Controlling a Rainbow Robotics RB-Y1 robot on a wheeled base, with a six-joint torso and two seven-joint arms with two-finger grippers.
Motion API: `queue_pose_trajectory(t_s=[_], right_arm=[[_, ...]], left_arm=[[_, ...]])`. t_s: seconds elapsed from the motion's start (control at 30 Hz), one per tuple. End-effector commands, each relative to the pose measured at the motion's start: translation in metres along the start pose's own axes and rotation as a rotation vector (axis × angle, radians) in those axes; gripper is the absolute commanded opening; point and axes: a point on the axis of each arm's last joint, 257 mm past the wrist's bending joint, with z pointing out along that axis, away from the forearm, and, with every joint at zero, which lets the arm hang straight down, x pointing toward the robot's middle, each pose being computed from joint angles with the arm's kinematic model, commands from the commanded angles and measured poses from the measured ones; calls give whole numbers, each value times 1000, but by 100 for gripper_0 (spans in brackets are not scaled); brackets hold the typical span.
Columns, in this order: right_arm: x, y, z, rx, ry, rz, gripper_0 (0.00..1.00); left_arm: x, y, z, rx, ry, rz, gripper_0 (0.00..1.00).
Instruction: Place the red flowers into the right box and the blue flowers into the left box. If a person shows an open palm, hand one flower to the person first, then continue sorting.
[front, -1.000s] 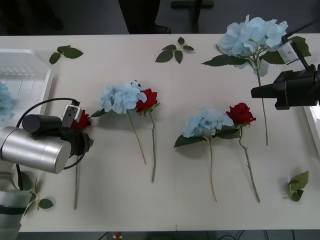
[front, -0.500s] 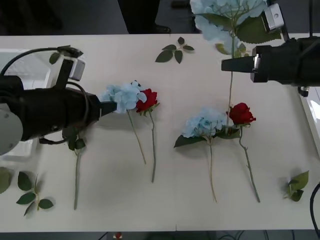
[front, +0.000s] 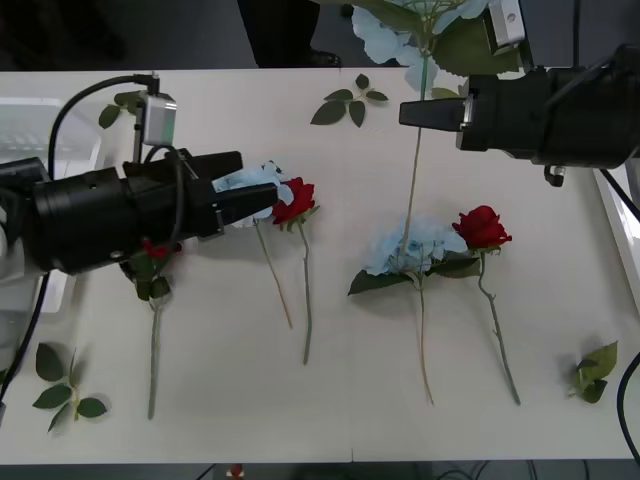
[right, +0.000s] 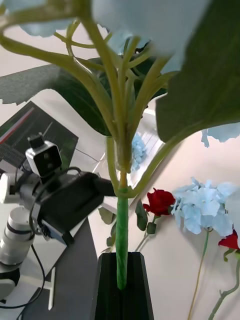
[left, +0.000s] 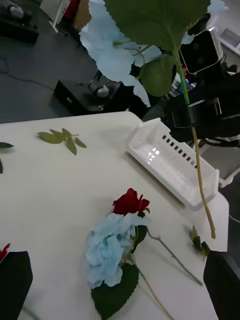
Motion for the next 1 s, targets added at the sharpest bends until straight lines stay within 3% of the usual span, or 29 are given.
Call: queue_pose_trajectory(t_s=[0.03, 0.5, 1.0], right_arm=[[-16, 19, 0, -19, -6, -31, 0], [-17, 21, -1, -27, -8, -29, 0], [-17, 23, 0, -33, -9, -31, 0]], left_arm=[[7, -24, 35, 48, -79, 40, 100], [10, -93, 110, 115, -202, -22, 100], [24, -91, 157, 98, -172, -41, 100]])
